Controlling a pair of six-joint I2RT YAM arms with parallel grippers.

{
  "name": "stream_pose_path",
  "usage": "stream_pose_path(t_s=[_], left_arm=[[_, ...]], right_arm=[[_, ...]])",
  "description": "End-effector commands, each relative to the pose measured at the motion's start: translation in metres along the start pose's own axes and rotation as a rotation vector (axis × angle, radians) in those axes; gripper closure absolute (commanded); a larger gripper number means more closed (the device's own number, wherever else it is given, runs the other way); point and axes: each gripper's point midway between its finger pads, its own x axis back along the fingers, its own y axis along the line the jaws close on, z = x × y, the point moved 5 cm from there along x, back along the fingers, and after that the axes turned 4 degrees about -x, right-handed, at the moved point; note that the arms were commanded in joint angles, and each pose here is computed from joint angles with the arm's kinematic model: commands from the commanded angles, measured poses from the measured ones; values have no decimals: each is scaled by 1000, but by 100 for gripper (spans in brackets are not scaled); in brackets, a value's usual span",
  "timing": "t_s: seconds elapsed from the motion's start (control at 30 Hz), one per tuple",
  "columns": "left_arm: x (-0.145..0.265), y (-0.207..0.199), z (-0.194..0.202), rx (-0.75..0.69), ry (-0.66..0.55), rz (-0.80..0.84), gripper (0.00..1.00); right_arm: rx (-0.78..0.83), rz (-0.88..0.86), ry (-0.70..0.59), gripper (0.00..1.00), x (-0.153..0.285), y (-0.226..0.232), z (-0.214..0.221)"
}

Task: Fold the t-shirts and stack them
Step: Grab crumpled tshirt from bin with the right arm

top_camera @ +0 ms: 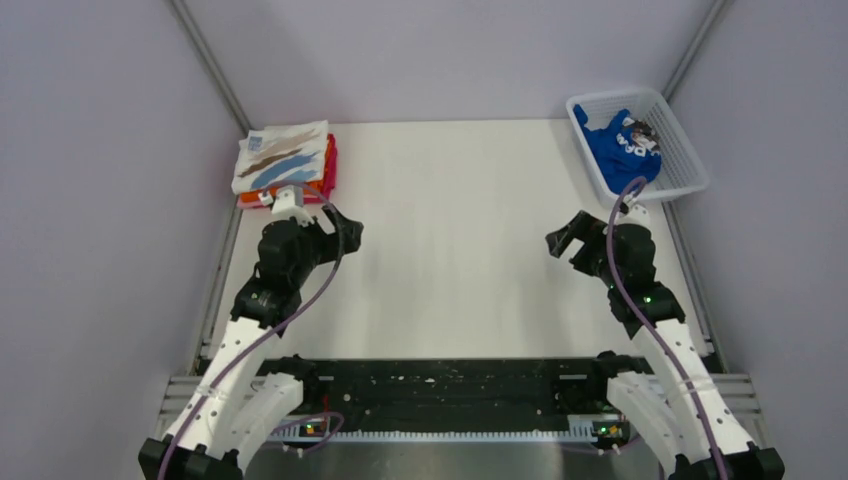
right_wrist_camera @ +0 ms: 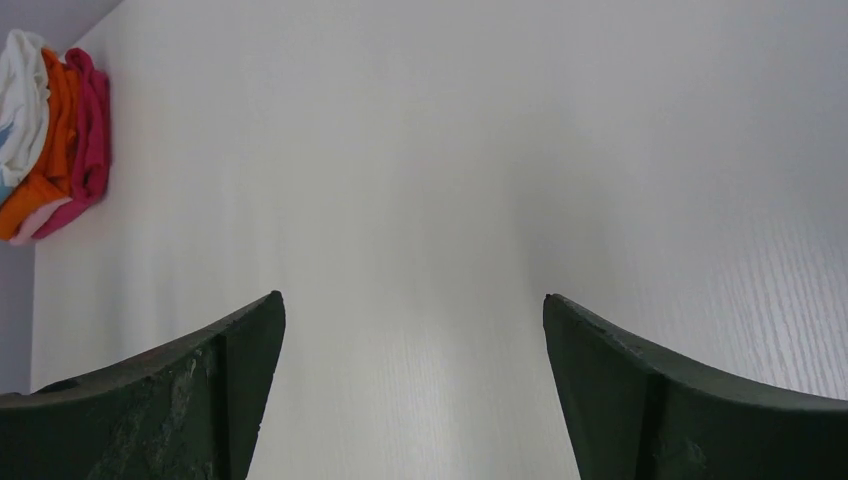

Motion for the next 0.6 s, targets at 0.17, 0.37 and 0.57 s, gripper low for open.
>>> stream_pose_path(t_s=[0.17, 0.37, 0.57], left_arm=[[-8, -4, -8, 4, -27, 11, 1], [-21, -7, -15, -2, -24, 4, 1], [-30, -4, -20, -23, -15, -38, 1]], right_arm=[[138, 43, -146, 1, -12, 27, -68], [134, 280, -166, 1, -89, 16, -148], [-50, 500, -196, 1, -184, -58, -224]])
